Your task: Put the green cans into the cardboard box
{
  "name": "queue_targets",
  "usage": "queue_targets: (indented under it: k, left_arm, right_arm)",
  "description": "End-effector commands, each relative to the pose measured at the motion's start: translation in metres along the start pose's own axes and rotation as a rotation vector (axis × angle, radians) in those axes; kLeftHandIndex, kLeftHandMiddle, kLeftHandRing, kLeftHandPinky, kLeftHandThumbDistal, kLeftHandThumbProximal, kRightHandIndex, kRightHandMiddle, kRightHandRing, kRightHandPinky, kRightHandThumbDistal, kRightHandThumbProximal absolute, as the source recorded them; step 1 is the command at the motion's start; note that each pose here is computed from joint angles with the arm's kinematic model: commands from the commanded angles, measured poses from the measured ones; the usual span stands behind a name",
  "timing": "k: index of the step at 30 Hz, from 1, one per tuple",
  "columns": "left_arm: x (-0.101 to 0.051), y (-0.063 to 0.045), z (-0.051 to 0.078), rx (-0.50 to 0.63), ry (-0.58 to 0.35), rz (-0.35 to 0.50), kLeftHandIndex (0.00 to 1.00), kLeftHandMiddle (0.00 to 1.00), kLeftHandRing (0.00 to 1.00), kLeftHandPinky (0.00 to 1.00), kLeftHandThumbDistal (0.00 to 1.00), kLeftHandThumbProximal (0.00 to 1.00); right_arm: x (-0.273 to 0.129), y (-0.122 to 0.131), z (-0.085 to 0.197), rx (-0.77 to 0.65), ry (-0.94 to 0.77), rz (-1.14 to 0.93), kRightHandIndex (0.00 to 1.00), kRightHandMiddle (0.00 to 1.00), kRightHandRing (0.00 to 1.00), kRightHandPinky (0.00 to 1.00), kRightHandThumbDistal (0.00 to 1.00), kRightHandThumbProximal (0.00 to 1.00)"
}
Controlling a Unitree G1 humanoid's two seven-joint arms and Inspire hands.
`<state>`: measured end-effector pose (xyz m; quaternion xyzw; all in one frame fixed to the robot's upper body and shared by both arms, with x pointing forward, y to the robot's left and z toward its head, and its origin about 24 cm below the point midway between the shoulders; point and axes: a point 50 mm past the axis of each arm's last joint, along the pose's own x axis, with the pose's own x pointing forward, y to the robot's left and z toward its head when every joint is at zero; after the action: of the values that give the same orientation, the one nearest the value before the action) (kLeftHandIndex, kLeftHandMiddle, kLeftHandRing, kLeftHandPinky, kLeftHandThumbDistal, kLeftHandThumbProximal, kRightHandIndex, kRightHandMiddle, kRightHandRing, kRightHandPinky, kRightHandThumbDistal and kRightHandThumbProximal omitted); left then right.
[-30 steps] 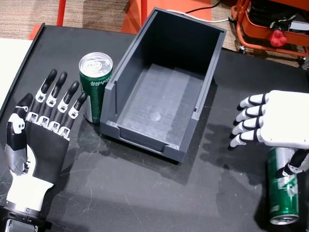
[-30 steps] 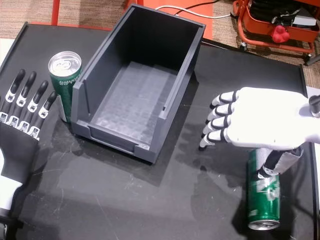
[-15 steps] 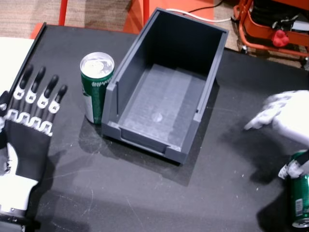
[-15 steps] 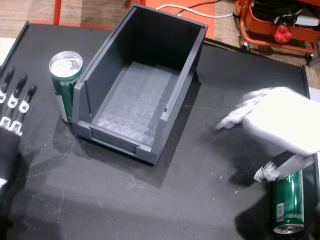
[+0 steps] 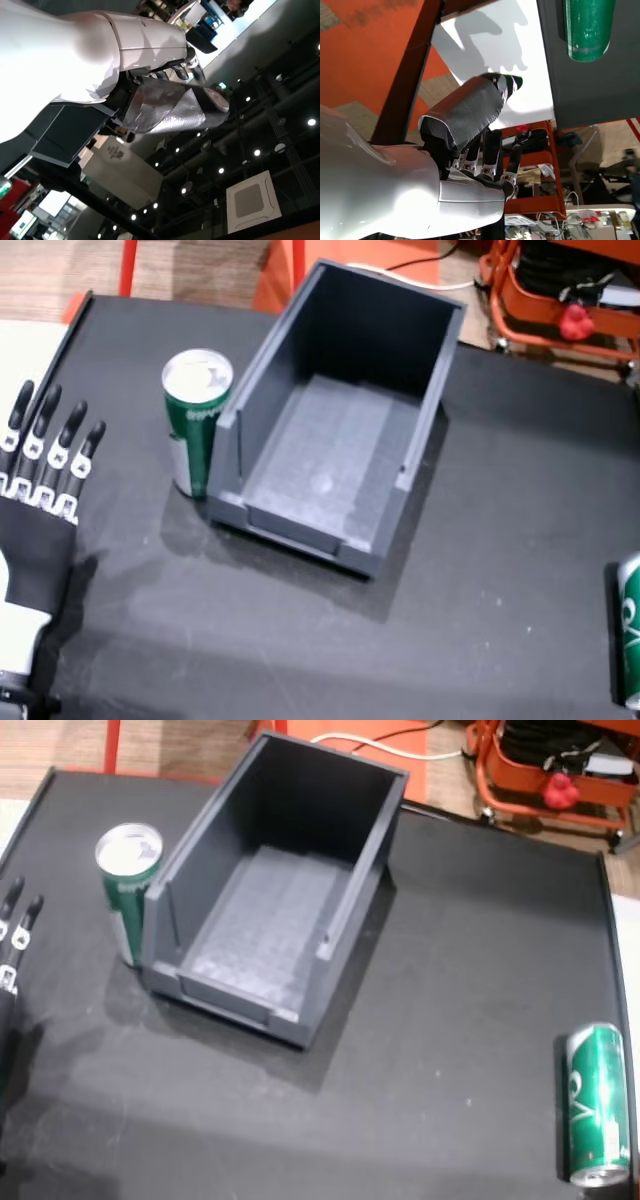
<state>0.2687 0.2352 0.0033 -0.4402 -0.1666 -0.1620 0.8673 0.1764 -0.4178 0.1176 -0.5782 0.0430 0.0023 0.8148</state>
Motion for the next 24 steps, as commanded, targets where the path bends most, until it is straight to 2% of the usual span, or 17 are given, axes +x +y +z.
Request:
queue_targets:
  k: [1, 2, 4, 7, 9, 12, 16, 20, 22, 24]
  left_arm:
    - [-0.002, 0.001, 0.004, -0.044, -0.013, 0.022, 0.97, 0.89, 0.95, 0.84, 0.43, 0.58]
    - [-0.001, 0.0, 0.006, -0.06, -0.016, 0.026, 0.98, 0.88, 0.95, 0.83, 0.41, 0.59]
    - [0.001, -0.001, 0.01, -0.031, -0.011, 0.033, 0.97, 0.86, 0.92, 0.83, 0.42, 0.66]
    - [0.002, -0.002, 0.014, 0.0, -0.01, 0.04, 0.95, 0.83, 0.9, 0.8, 0.41, 0.67]
    - [0.002, -0.003, 0.015, 0.003, -0.011, 0.031, 0.95, 0.84, 0.92, 0.82, 0.38, 0.66]
    - [0.002, -0.002, 0.017, 0.001, -0.014, 0.021, 0.94, 0.84, 0.92, 0.82, 0.41, 0.62]
    - [0.002, -0.001, 0.018, 0.002, -0.019, 0.028, 0.92, 0.83, 0.91, 0.81, 0.45, 0.57]
    - [0.003, -0.001, 0.017, 0.004, -0.014, 0.019, 0.91, 0.83, 0.9, 0.81, 0.44, 0.59]
    - [0.004, -0.001, 0.017, 0.013, -0.013, 0.015, 0.94, 0.84, 0.92, 0.84, 0.43, 0.62]
    - [0.004, -0.001, 0.017, 0.003, -0.017, 0.015, 0.94, 0.84, 0.92, 0.84, 0.4, 0.62]
  right_arm:
    - [-0.003, 0.026, -0.001, 0.11, 0.018, 0.024, 0.5, 0.52, 0.62, 0.75, 1.0, 0.1]
    - [0.001, 0.043, 0.004, 0.186, 0.003, 0.033, 0.49, 0.52, 0.63, 0.77, 1.0, 0.07]
    - [0.017, 0.074, 0.022, 0.339, -0.059, 0.041, 0.47, 0.5, 0.66, 0.8, 0.98, 0.12]
    - [0.041, 0.089, 0.055, 0.451, -0.186, 0.015, 0.47, 0.51, 0.68, 0.8, 1.0, 0.12]
    - [0.05, 0.091, 0.07, 0.487, -0.255, -0.003, 0.48, 0.52, 0.69, 0.8, 1.0, 0.15]
    - [0.057, 0.09, 0.086, 0.505, -0.336, -0.019, 0.47, 0.52, 0.68, 0.8, 1.0, 0.23]
    - [0.058, 0.084, 0.095, 0.514, -0.39, -0.031, 0.48, 0.52, 0.69, 0.8, 1.0, 0.2]
    - [0.058, 0.079, 0.097, 0.511, -0.41, -0.031, 0.48, 0.53, 0.69, 0.8, 1.0, 0.2]
    - [0.058, 0.078, 0.098, 0.511, -0.416, -0.034, 0.48, 0.53, 0.69, 0.8, 1.0, 0.18]
    - [0.058, 0.077, 0.098, 0.516, -0.415, -0.034, 0.47, 0.53, 0.69, 0.8, 1.0, 0.17]
